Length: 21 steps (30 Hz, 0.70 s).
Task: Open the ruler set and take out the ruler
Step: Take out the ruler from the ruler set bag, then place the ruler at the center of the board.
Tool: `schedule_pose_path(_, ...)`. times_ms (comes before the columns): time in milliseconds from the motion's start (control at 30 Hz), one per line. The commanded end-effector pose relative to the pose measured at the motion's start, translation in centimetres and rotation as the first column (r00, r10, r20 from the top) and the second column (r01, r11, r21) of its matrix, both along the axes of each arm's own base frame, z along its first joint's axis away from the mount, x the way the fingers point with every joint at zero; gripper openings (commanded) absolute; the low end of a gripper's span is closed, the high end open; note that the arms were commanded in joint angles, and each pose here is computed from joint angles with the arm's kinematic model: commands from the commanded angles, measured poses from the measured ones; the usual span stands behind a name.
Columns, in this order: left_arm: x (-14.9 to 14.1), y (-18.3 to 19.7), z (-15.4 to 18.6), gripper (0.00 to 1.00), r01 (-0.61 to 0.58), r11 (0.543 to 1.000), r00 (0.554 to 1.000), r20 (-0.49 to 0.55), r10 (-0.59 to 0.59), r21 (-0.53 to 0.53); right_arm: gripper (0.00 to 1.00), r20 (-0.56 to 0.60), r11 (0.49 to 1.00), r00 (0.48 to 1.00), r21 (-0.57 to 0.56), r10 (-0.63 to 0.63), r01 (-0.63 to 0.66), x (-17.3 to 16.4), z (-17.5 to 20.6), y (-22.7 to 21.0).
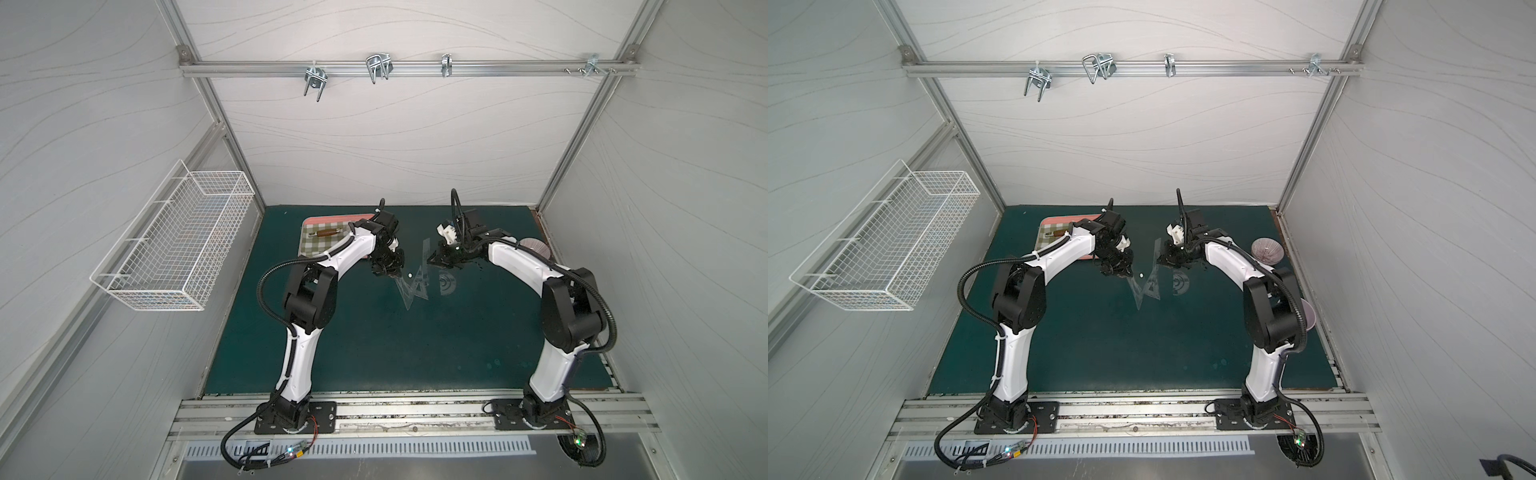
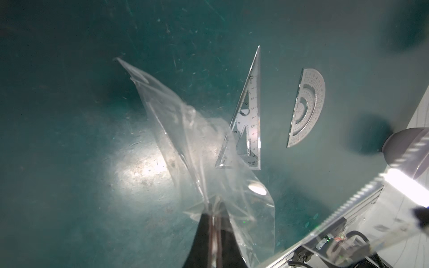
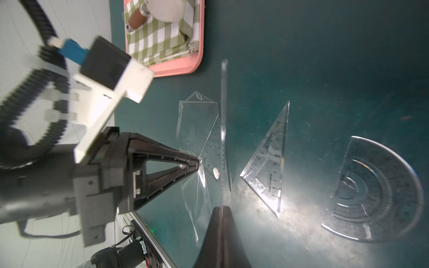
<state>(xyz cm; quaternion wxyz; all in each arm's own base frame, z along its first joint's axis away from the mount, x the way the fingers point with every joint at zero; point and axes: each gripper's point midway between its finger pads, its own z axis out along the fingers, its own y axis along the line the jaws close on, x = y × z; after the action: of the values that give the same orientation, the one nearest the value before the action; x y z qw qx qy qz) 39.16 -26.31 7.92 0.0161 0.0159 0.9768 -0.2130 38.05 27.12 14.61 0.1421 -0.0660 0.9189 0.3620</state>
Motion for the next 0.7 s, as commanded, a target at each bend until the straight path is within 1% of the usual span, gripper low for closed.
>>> schedule_pose_path(0, -0.8, 1.2, -0.2, 0.00, 0.003, 0.999, 1.000, -0.016, -0.002, 0.053, 0.00, 0.001, 1.000, 1.000, -0.015, 0.007, -0.007, -0.6, 0.8, -0.9)
schedule_pose_path(133, -1.8, 2.5, 1.3, 0.00, 0.002, 0.995, 1.000, 0.008, -0.002, 0.097, 0.00, -0.009, 1.000, 1.000, -0.005, 0.019, -0.019, -0.6, 0.4, -0.7)
schedule_pose_path(200, -2.2, 3.6, 2.1, 0.00, -0.001, 0.991, 1.000, 0.025, -0.002, 0.135, 0.00, -0.021, 1.000, 1.000, 0.006, 0.023, -0.023, -0.5, -0.2, -0.3)
schedule_pose_path(333, -3.0, 5.1, 3.8, 0.00, -0.004, 0.986, 0.999, 0.052, -0.005, 0.169, 0.00, -0.036, 0.999, 0.998, 0.026, 0.046, -0.045, -0.6, -1.4, 0.9)
schedule_pose_path(533, -4.0, 7.6, 5.5, 0.00, -0.009, 0.973, 0.998, 0.068, -0.007, 0.230, 0.00, -0.067, 0.994, 0.992, 0.038, 0.103, -0.100, -1.4, -3.5, 4.1)
schedule_pose_path(667, -4.6, 9.0, 5.7, 0.00, -0.013, 0.966, 0.998, 0.061, -0.003, 0.260, 0.00, -0.091, 0.987, 0.984, 0.047, 0.156, -0.152, -2.1, -5.2, 7.4)
